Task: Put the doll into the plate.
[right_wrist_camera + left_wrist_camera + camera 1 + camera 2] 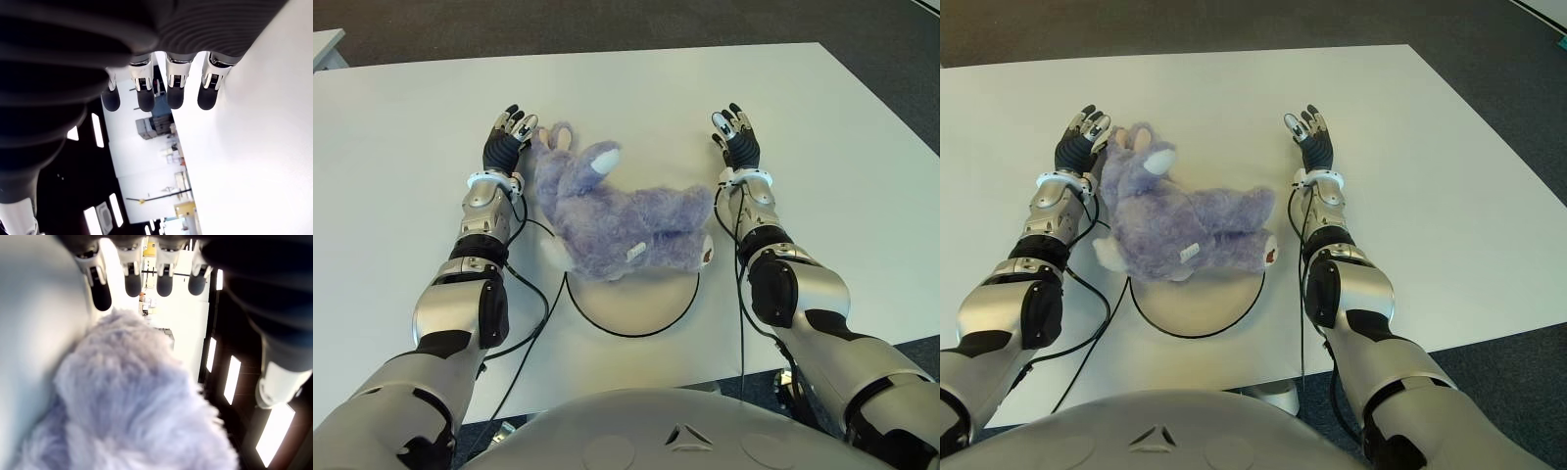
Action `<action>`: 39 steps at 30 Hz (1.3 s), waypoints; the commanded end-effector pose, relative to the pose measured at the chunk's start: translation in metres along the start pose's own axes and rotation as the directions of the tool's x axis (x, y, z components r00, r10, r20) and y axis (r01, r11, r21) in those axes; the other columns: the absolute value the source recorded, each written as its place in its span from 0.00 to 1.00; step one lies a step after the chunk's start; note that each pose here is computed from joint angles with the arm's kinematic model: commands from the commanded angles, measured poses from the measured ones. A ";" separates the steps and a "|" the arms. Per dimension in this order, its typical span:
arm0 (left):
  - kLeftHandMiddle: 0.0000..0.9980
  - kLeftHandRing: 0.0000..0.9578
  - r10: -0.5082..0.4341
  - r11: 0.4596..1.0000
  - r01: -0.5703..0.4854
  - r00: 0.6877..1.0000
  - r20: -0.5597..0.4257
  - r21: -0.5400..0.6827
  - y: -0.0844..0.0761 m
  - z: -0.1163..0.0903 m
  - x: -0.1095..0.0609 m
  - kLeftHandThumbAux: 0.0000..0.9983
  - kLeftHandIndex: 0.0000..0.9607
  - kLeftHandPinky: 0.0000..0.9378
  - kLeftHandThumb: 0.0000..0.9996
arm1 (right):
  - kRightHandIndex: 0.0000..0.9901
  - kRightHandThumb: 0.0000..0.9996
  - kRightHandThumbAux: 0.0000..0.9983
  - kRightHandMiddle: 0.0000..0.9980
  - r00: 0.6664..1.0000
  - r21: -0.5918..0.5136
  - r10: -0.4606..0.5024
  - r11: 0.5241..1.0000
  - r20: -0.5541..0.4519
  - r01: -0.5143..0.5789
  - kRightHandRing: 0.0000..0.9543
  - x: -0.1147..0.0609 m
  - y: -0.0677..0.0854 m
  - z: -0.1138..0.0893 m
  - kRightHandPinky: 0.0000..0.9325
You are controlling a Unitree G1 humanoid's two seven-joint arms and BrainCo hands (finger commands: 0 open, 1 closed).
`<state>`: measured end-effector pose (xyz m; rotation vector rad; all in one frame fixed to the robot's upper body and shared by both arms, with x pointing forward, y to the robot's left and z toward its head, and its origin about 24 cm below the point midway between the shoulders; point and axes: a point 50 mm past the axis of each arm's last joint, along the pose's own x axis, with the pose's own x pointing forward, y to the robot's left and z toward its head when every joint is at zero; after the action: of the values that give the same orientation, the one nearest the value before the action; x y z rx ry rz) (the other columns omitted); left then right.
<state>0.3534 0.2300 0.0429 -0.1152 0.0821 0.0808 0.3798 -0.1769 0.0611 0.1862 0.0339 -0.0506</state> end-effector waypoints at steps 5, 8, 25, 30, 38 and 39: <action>0.03 0.02 -0.011 1.000 0.008 0.994 -0.112 -0.023 0.000 -0.031 -0.012 0.57 0.00 0.02 0.13 | 0.01 0.02 0.66 0.01 0.983 0.011 -0.024 1.000 -0.185 0.026 0.00 -0.018 -0.005 -0.044 0.00; 0.03 0.02 -0.011 1.000 0.008 0.994 -0.112 -0.023 0.000 -0.031 -0.012 0.57 0.00 0.00 0.13 | 0.01 0.02 0.66 0.01 0.982 0.012 -0.023 1.000 -0.186 0.025 0.00 -0.018 -0.004 -0.044 0.00; 0.04 0.02 -0.003 1.000 0.000 0.994 -0.110 -0.027 0.000 -0.031 -0.012 0.58 0.00 0.01 0.13 | 0.03 0.03 0.69 0.02 0.982 0.016 -0.023 1.000 -0.188 0.027 0.00 -0.019 -0.003 -0.046 0.00; 0.04 0.02 -0.001 1.000 -0.002 0.994 -0.111 -0.026 0.000 -0.031 -0.012 0.58 0.00 0.01 0.13 | 0.04 0.03 0.69 0.02 0.982 0.010 -0.022 1.000 -0.188 0.025 0.00 -0.019 -0.003 -0.046 0.00; 0.03 0.02 0.001 1.000 -0.004 0.994 -0.111 -0.027 0.000 -0.031 -0.012 0.58 0.00 0.00 0.12 | 0.04 0.03 0.69 0.01 0.983 0.005 -0.018 1.000 -0.185 0.020 0.00 -0.019 -0.003 -0.046 0.00; 0.03 0.01 0.000 1.000 -0.003 0.994 -0.111 -0.027 0.000 -0.031 -0.012 0.58 0.00 0.00 0.12 | 0.03 0.03 0.69 0.02 0.983 0.005 -0.017 1.000 -0.184 0.018 0.00 -0.019 -0.002 -0.046 0.00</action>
<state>0.3517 0.2297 0.0406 -0.1149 0.0749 0.0727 0.3797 -0.1745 0.0607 0.1768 0.0361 -0.0416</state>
